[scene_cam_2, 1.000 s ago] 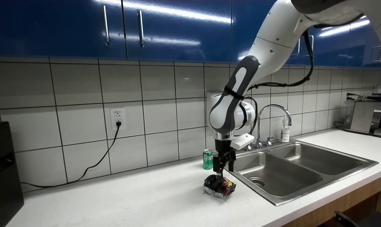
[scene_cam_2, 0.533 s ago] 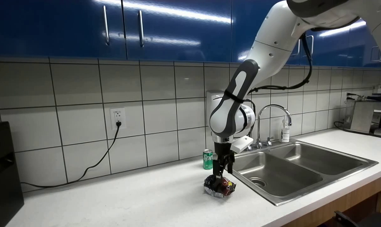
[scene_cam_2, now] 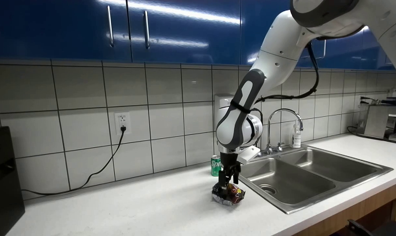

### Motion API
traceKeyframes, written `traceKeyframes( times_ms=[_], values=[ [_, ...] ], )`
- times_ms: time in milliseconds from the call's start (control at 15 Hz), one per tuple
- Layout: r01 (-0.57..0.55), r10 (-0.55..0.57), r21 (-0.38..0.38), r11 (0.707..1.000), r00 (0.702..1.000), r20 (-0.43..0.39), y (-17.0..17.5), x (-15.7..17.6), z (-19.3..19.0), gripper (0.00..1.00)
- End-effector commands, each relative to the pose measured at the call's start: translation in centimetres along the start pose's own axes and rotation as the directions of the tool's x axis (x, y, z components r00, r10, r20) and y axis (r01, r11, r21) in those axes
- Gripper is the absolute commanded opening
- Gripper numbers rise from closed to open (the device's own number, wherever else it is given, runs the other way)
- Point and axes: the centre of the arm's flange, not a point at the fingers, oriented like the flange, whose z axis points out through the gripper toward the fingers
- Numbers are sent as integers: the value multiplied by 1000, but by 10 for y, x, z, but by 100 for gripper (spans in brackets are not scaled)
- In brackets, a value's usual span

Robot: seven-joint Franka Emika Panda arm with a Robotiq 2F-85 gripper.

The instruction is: Put the black snack packet in the left sink

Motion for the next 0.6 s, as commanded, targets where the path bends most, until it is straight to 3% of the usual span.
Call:
traceKeyframes(
  times_ms=[0, 533],
  values=[
    [26, -27, -23, 999, 999, -21, -3, 19, 2, 100],
    [27, -27, -30, 999, 1000, -11, -2, 26, -1, 100]
  ],
)
